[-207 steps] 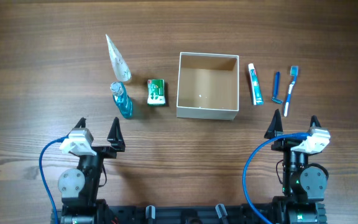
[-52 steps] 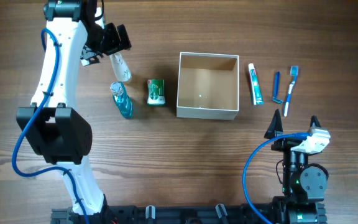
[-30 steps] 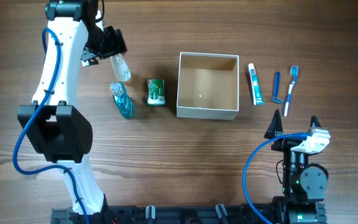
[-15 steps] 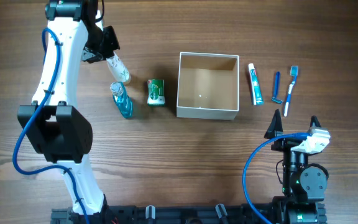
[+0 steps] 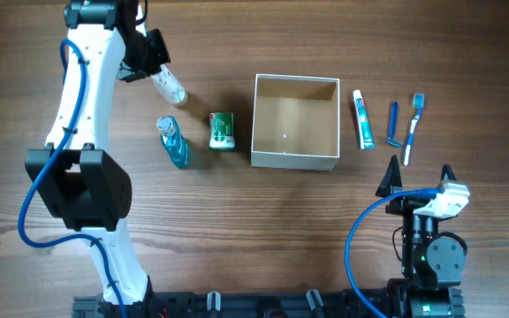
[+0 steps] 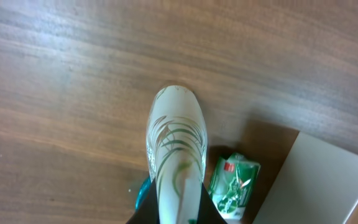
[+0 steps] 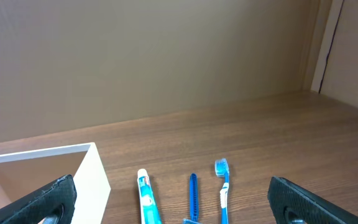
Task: Pack container
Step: 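Carry the toothpaste tube with the left gripper over the white box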
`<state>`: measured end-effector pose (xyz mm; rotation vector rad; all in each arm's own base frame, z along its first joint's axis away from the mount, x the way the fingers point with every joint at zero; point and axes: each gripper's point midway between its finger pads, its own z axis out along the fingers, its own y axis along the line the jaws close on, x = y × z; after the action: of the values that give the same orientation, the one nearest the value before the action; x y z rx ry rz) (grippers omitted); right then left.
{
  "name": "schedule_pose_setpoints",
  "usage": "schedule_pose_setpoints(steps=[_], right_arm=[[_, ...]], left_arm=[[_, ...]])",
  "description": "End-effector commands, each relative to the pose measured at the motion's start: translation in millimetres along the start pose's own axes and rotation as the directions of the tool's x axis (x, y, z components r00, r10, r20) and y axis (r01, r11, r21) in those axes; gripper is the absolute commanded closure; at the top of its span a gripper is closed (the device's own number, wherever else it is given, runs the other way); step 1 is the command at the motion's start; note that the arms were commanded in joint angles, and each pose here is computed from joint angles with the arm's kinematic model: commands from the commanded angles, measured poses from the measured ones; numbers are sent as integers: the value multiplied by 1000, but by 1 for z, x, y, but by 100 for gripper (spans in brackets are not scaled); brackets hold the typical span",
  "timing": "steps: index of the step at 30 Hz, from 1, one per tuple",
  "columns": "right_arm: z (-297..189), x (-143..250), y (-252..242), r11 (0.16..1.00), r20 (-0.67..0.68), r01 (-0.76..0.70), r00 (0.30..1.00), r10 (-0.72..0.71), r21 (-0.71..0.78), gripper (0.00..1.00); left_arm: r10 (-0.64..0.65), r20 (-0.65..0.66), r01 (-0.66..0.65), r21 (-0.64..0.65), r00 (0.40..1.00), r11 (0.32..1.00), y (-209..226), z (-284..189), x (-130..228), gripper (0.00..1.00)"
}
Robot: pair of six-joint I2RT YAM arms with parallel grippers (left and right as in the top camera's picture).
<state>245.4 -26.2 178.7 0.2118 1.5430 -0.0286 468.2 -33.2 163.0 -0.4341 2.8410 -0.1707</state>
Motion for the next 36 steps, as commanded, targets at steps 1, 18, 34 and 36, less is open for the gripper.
schedule_pose_setpoints(steps=[1,18,34,36], right_arm=[[-1,-2,1,1000,10,-19,1000,19,-4,0],[-1,-2,1,1000,10,-19,1000,19,-4,0],[-1,-2,1,1000,10,-19,1000,19,-4,0],[-1,-2,1,1000,10,-19,1000,19,-4,0]], left_arm=[[6,217,-8,10,976,1000,-5,-70,-32,96],[204,532,-376,238,822,896,-112,-243,27,96],[474,426,-610,276,771,743,-201,-212,117,96],[483,423,-618,283,767,734,-215,-200,115,96]])
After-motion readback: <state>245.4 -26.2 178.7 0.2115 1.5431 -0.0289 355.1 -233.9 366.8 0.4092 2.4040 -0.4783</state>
